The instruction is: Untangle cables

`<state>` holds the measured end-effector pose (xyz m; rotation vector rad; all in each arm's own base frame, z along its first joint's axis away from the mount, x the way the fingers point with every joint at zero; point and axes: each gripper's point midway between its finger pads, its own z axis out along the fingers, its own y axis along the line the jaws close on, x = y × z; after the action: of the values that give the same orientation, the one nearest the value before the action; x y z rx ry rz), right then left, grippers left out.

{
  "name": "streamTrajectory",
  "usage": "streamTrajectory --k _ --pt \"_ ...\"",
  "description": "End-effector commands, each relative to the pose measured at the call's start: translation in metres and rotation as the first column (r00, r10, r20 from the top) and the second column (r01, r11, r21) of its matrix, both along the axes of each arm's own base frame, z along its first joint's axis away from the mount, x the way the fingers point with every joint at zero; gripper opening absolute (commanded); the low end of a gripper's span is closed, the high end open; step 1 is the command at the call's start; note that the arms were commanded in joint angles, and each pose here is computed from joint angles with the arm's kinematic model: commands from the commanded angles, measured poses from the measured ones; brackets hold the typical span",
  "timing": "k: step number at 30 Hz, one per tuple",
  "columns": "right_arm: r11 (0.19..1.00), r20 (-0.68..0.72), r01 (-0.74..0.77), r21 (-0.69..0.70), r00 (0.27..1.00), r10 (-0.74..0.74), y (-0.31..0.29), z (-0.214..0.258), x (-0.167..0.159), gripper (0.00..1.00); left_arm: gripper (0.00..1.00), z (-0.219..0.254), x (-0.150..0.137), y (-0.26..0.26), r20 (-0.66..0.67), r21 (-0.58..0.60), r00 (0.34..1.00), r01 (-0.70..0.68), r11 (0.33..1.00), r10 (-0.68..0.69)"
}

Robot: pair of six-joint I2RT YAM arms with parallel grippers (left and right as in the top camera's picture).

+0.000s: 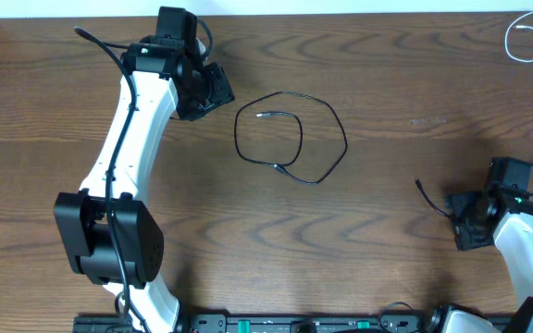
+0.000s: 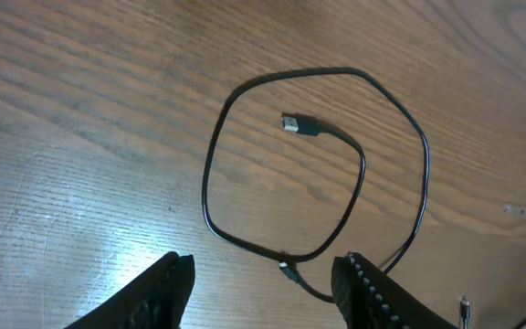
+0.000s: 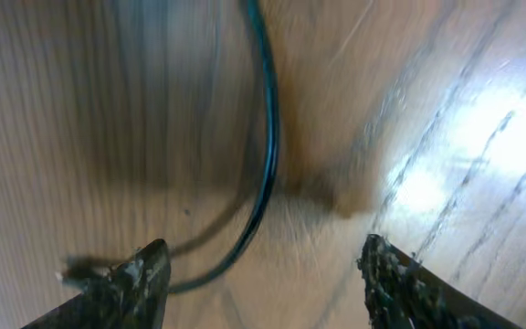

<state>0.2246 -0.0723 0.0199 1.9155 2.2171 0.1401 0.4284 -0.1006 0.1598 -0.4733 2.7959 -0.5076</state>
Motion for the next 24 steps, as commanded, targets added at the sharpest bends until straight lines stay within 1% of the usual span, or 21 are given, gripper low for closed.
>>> streamTrajectory --k 1,3,7,10,13,16,18,20,21,22,24 --pt "0.995 -0.009 0.067 -0.072 0.998 -0.068 -0.015 0.000 -0.004 0.62 0.54 -0.007 -0.002 0.003 -0.016 0.018 1.000 0.001 1.000 -0.001" --pt "0.995 0.000 0.068 -0.074 0.998 -0.068 -0.015 0.001 -0.002 0.60 0.54 -0.007 -0.002 0.003 -0.016 0.018 1.000 0.001 1.000 -0.001" --pt "0.995 -0.010 0.066 -0.071 0.998 -0.067 -0.015 -0.003 -0.002 0.60 0.54 -0.007 -0.002 0.003 -0.016 0.018 1.000 0.001 1.000 -0.001" --pt "0.997 -0.049 0.062 -0.054 0.997 -0.065 -0.014 -0.015 -0.003 0.60 0.54 -0.007 -0.002 0.003 -0.016 0.018 1.000 0.001 1.000 -0.001" --pt "0.997 -0.058 0.059 -0.042 0.996 -0.062 -0.013 -0.025 0.001 0.59 0.54 -0.007 -0.001 0.003 -0.014 0.017 1.000 0.001 1.000 -0.001" --pt "0.998 -0.072 0.056 -0.024 0.996 -0.058 -0.011 -0.032 0.002 0.52 0.54 -0.007 -0.002 0.003 -0.016 0.018 1.000 0.001 1.000 -0.001" --pt "0.999 -0.082 0.048 -0.023 0.995 -0.050 -0.011 -0.035 0.001 0.45 0.54 -0.007 -0.002 0.003 -0.016 0.018 1.000 0.001 1.000 -0.001" --pt "0.999 -0.089 0.032 -0.034 0.995 -0.035 -0.012 -0.035 0.000 0.32 0.54 -0.007 -0.002 0.003 -0.016 0.018 1.000 0.001 1.000 -0.001" --pt "0.999 -0.094 0.017 -0.046 0.995 -0.022 -0.014 -0.035 -0.001 0.23 0.54 -0.007 -0.002 0.003 -0.016 0.017 1.000 0.001 1.000 -0.001" --pt "0.998 -0.098 0.003 -0.055 0.995 -0.008 -0.015 -0.035 -0.001 0.21 0.54 -0.007 -0.002 0.003 -0.016 0.018 1.000 0.001 1.000 -0.001" --pt "0.996 -0.110 -0.037 -0.078 0.994 0.028 -0.018 -0.035 -0.002 0.10 0.54 -0.007 -0.002 0.003 -0.016 0.018 1.000 0.001 1.000 -0.001"
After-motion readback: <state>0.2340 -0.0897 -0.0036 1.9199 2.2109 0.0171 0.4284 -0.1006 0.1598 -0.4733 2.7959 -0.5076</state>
